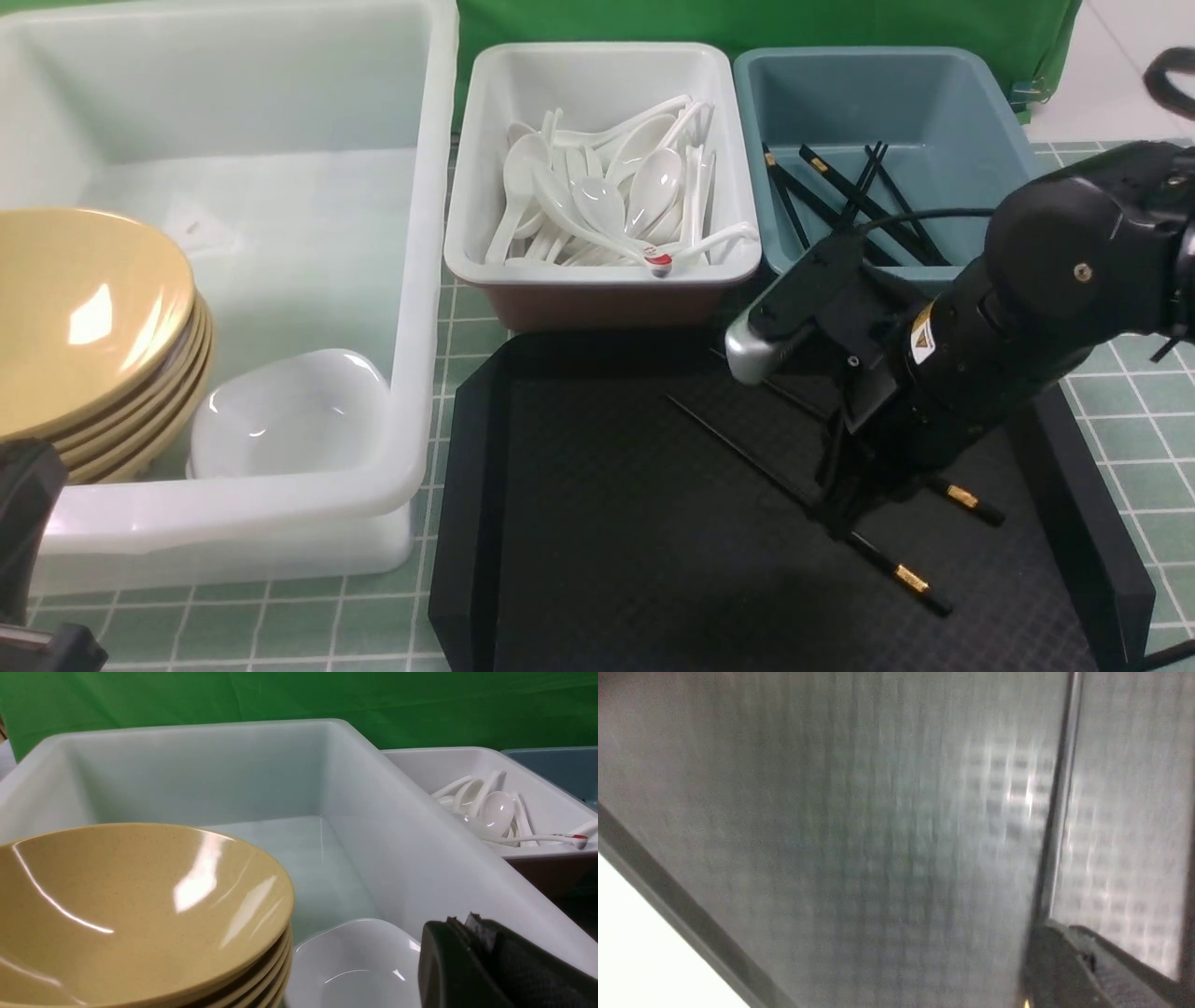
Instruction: On blue table put chopsticks spoon bowls plates into blue grey white boxes.
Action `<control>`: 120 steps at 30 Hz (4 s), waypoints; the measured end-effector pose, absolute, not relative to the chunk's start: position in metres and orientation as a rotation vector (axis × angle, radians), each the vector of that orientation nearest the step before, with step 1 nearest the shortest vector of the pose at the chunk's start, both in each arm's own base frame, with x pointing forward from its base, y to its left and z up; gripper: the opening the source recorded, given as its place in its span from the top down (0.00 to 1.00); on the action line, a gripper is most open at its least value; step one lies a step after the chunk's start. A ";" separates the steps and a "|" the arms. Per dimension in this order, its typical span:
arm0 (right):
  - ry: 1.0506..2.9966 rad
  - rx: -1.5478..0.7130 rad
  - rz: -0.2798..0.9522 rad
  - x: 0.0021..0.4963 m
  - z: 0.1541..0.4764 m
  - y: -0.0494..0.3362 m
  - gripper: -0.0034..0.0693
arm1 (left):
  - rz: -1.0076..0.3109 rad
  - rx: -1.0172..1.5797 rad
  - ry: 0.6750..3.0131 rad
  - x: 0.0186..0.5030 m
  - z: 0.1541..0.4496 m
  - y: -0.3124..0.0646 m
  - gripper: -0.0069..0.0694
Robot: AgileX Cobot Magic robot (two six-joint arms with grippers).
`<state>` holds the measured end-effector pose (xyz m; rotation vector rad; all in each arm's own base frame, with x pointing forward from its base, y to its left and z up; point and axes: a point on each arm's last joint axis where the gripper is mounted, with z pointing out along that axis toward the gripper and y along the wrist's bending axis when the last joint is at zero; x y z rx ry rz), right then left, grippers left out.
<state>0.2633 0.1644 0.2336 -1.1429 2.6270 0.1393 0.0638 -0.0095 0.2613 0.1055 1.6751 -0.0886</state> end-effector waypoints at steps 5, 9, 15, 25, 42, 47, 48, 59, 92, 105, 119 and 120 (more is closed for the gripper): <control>2.718 -1.148 0.122 0.273 0.207 0.165 0.81 | -0.093 0.104 1.678 0.064 0.261 -0.010 0.90; 2.753 -1.144 0.120 0.282 0.181 0.170 0.72 | -0.093 0.104 1.678 0.064 0.261 -0.010 0.90; 2.793 -1.121 0.105 0.290 0.163 0.172 0.75 | -0.096 0.102 1.678 0.064 0.261 -0.010 0.90; 2.580 -1.192 0.094 0.272 0.220 0.176 0.90 | -0.096 0.102 1.678 0.064 0.261 -0.010 0.90; 2.803 -1.124 0.016 0.303 0.162 0.153 0.62 | -0.093 0.106 1.680 0.064 0.261 -0.010 0.90; 2.806 -1.147 0.032 0.303 0.161 0.154 0.82 | -0.093 0.106 1.680 0.064 0.261 -0.010 0.90; 2.806 -1.149 0.038 0.302 0.161 0.154 0.84 | -0.093 0.106 1.680 0.064 0.261 -0.010 0.90; 2.607 -1.183 0.125 0.278 0.241 0.145 0.84 | -0.092 0.106 1.679 0.064 0.261 -0.010 0.90; 2.738 -0.864 0.100 0.343 0.205 0.100 0.46 | -0.085 0.109 1.675 0.064 0.261 -0.009 0.90; 2.809 -1.063 0.155 0.333 0.164 0.143 0.84 | -0.087 0.106 1.674 0.064 0.261 -0.009 0.90; 2.075 -0.846 0.092 0.305 0.340 0.126 0.85 | -0.088 0.105 1.674 0.064 0.261 -0.009 0.90; 2.010 -0.777 0.069 0.313 0.346 0.119 0.85 | -0.088 0.105 1.674 0.064 0.261 -0.009 0.90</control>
